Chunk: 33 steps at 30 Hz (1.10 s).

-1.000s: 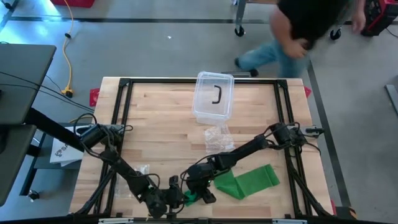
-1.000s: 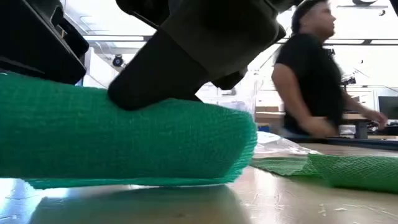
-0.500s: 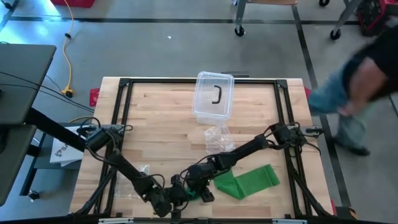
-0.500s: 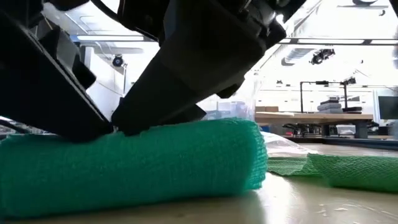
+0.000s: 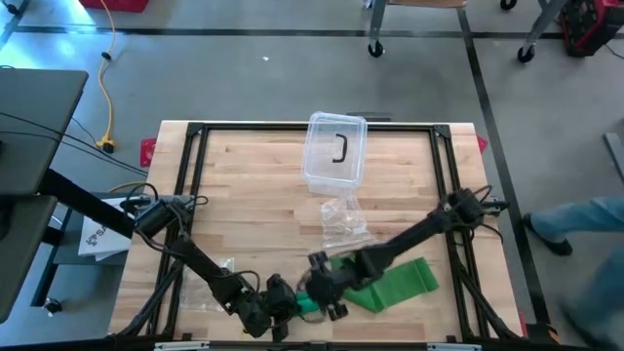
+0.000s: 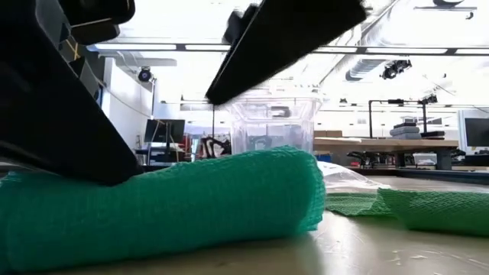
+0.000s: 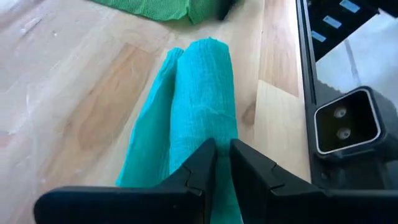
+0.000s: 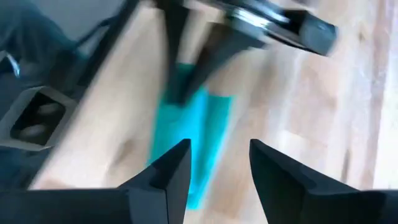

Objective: Roll bandage
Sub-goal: Roll the blue bandage

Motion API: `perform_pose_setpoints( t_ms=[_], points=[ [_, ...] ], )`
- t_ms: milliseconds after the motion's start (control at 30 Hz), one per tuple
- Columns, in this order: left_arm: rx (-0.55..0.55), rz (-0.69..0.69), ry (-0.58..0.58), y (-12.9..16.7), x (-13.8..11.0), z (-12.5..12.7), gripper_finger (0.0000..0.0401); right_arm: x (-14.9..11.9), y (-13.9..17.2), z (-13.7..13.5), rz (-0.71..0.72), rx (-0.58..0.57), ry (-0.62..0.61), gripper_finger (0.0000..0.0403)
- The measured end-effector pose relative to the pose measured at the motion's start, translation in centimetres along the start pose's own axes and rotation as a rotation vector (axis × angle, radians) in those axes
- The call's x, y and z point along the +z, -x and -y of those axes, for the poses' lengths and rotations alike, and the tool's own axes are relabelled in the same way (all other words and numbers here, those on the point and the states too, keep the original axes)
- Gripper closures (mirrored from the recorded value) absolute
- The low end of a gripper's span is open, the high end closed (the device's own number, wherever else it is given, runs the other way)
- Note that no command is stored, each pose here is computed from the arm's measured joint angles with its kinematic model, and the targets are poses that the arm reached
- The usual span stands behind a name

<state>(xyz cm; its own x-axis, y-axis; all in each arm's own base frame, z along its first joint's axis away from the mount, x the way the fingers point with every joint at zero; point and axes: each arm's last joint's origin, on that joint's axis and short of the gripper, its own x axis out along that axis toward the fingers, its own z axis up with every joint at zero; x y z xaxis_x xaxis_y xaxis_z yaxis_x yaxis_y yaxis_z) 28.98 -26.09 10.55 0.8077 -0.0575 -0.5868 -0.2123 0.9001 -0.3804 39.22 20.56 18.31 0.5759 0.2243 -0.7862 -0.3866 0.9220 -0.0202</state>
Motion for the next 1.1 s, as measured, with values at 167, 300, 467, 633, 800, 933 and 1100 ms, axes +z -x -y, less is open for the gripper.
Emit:
perform_pose_setpoints(
  t_ms=[167, 300, 467, 633, 800, 933, 1100],
  points=[
    [-0.008, 0.014, 0.004, -0.2, 0.6, -0.1, 0.0353, -1.3, 0.5, -3.3, -0.081, -0.008, 0.048, 0.025],
    [-0.02, 0.033, -0.055, 0.5, 1.4, 0.2, 0.0353, -4.1, -0.5, -4.4, -0.152, -0.085, 0.006, 0.025],
    [-0.071, 0.063, -0.093, 2.7, 2.8, 1.4, 0.0353, -5.3, -0.9, -5.2, -0.137, -0.084, -0.079, 0.025],
    [-0.066, -0.075, -0.03, 4.3, 1.2, 1.7, 0.0353, -5.6, -1.1, -5.4, -0.115, -0.1, -0.109, 0.025],
    [-0.055, -0.146, 0.063, 3.8, -1.3, 1.7, 0.0353, -5.4, -1.1, -5.3, -0.089, -0.127, -0.116, 0.025],
    [0.03, -0.079, 0.118, 2.3, -1.7, 0.7, 0.0353, -5.3, -1.5, -4.8, -0.076, -0.133, -0.128, 0.025],
    [0.032, -0.018, 0.075, 0.1, -0.5, -0.3, 0.0353, -5.8, -3.1, -4.4, -0.076, -0.122, -0.113, 0.025]
  ],
)
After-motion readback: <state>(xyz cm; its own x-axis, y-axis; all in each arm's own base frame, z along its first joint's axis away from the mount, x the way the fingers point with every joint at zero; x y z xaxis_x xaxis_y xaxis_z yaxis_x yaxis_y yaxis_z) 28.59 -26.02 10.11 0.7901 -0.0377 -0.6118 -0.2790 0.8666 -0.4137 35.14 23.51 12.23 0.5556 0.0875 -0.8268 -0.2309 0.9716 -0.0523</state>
